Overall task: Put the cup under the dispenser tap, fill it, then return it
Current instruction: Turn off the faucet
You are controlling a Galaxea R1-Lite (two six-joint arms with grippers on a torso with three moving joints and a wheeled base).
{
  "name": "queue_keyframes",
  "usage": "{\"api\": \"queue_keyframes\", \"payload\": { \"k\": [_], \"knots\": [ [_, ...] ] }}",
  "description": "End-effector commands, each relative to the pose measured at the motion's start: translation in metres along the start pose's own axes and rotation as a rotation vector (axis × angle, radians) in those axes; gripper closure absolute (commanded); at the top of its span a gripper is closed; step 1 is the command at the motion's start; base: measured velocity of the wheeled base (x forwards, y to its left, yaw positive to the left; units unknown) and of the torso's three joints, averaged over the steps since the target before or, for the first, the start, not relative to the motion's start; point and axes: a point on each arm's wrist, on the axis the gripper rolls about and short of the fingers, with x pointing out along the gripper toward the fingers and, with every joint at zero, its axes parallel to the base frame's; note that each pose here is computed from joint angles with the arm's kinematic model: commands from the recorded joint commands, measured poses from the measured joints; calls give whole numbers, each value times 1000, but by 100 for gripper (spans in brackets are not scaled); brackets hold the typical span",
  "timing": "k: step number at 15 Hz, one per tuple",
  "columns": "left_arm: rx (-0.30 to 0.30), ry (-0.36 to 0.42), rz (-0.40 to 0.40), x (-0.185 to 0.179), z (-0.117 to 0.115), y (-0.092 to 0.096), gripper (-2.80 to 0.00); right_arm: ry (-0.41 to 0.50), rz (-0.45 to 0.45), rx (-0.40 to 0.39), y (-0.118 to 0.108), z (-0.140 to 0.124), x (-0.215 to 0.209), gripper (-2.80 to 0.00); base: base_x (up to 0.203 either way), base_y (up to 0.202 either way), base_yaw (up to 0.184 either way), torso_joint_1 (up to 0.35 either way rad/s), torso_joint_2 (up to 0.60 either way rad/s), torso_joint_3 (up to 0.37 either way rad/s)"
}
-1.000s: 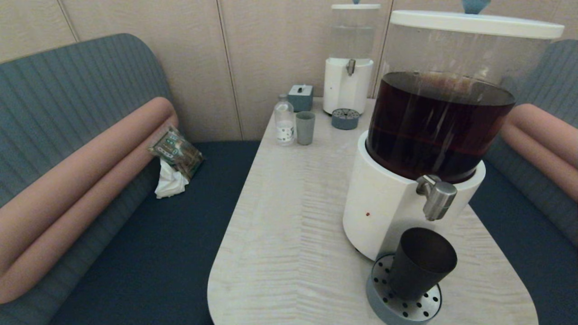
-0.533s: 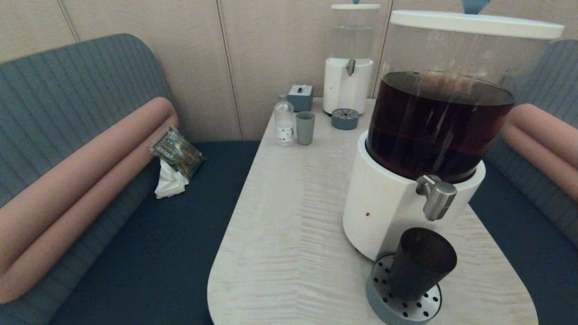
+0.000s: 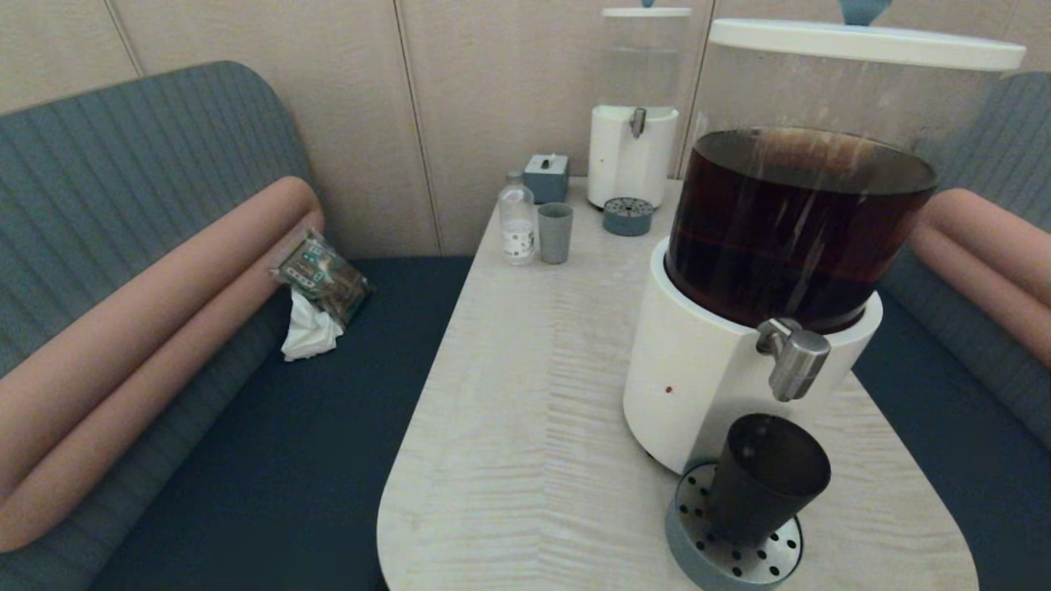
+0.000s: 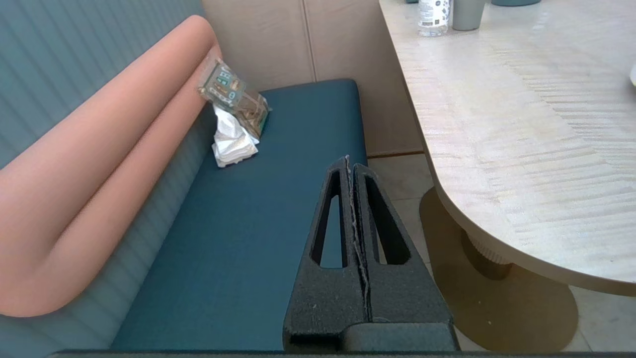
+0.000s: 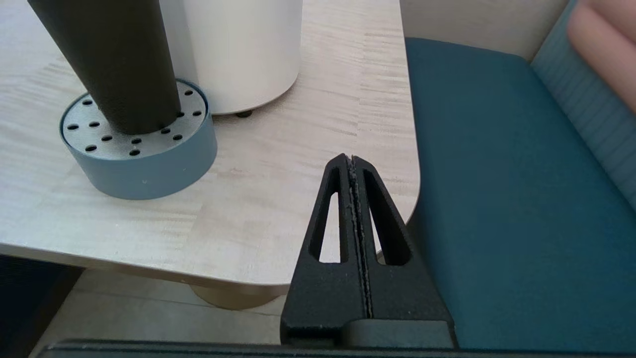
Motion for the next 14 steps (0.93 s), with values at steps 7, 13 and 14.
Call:
{"api": "queue_keyframes", "payload": {
  "k": [7,13,14],
  "knots": [
    [13,41,-4,2,-11,-1,0,-6,-2,19,0,-1,1,0,0,0,0,0,0,0],
    [-9,-75,-28,-4,39,4,0,-6,-2,20,0,-1,1,0,0,0,0,0,0,0],
    [-13,-127,-38,-7,73,7,0,-6,-2,20,0,-1,1,0,0,0,0,0,0,0]
  ]
}}
